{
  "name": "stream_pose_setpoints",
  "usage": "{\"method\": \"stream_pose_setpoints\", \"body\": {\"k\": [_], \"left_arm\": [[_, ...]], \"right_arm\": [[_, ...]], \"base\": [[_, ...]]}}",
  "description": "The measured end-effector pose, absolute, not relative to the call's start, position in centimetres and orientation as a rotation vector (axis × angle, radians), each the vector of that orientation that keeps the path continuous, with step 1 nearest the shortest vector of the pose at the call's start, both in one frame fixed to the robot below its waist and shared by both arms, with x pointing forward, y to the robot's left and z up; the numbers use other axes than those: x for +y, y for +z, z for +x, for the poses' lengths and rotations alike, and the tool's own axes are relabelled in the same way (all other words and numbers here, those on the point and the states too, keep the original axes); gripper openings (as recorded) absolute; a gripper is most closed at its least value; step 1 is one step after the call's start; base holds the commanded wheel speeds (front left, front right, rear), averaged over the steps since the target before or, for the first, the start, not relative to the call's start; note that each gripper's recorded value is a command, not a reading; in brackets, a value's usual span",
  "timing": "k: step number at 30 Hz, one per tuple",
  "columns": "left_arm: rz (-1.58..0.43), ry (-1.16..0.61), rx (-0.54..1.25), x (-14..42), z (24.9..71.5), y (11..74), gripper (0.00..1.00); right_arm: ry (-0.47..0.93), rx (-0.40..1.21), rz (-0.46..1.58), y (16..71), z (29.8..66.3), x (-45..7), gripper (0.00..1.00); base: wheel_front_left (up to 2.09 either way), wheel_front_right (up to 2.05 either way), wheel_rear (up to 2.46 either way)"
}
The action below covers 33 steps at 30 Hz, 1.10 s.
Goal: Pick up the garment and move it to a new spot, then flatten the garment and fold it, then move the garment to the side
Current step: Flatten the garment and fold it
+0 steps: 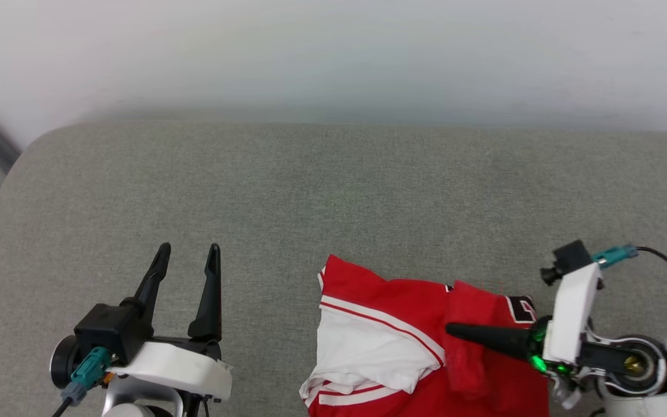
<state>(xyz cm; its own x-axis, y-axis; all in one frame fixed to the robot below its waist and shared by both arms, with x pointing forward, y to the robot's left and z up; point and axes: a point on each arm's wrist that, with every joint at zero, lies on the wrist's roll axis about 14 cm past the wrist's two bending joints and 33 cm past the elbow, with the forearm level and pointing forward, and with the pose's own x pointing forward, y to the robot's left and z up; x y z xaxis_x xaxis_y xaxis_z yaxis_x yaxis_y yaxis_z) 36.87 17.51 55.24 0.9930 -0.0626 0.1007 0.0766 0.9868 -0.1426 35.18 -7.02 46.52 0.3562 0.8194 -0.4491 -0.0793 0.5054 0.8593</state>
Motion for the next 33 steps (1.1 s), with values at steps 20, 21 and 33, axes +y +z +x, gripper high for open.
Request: {"method": "stream_pose_setpoints", "body": {"k": [20, 21, 33], "left_arm": [[-0.154, -0.033, -0.06, 18.2, 38.0, 53.5, 1.0], [-0.155, -0.035, -0.059, 18.1, 38.1, 53.4, 1.0], [-0.167, -0.057, -0.071, 17.2, 38.5, 53.7, 1.0]], "right_arm": [[0.822, 1.051, 0.741, 43.6, 36.3, 4.2, 1.0], [0.827, 1.029, 0.711, 43.9, 36.5, 4.1, 1.0], [0.591, 0.53, 0.167, 47.4, 42.6, -6.2, 1.0]], "base": [[0.0, 0.0, 0.0], [0.0, 0.0, 0.0], [0.0, 0.0, 0.0]]}}
